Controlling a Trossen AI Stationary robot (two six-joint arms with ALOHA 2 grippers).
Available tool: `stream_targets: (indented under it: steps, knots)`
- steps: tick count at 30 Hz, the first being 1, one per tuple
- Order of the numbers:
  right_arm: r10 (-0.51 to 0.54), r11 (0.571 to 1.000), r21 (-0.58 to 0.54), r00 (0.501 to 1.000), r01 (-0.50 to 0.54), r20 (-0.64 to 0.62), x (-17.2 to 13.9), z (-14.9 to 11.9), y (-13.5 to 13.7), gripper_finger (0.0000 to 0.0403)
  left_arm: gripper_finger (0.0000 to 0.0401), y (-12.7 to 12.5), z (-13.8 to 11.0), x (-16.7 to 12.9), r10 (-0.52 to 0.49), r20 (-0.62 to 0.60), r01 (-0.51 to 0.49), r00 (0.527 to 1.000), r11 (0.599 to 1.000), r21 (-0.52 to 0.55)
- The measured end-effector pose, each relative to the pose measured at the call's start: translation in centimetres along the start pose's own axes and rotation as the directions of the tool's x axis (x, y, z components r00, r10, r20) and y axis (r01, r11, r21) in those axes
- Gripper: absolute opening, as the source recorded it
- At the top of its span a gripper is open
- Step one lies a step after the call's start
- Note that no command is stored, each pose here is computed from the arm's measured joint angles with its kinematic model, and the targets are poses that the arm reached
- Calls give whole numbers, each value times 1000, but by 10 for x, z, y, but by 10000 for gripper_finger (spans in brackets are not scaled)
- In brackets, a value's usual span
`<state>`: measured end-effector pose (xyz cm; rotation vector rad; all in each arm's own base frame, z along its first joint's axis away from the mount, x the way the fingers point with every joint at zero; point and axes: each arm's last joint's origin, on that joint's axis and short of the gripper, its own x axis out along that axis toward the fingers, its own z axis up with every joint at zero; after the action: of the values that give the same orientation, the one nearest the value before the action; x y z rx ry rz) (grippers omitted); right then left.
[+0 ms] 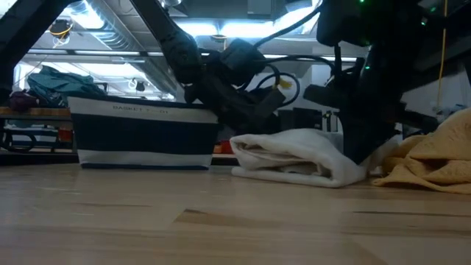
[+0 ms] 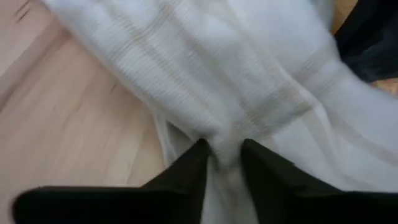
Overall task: Fold towel
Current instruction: Stack the left white patterned towel on the right white patterned towel
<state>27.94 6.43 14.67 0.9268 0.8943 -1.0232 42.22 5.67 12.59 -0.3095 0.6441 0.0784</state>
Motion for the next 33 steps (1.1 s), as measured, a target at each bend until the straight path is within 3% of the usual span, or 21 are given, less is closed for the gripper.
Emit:
stream_targets:
  steps: [5, 18, 33]
  knots:
    - [59, 998, -24, 997, -58, 51, 0, 1, 6, 16, 13, -5, 3, 0, -31, 36, 29, 999, 998, 50]
    - [71, 997, -35, 990, -67, 123, -7, 6, 13, 2, 3, -19, 8, 0, -92, 94, 86, 991, 994, 67]
    - [-180, 969, -129, 958, 212, 222, -57, 27, 17, 1, 2, -27, 48, -8, -113, 198, 79, 974, 982, 172]
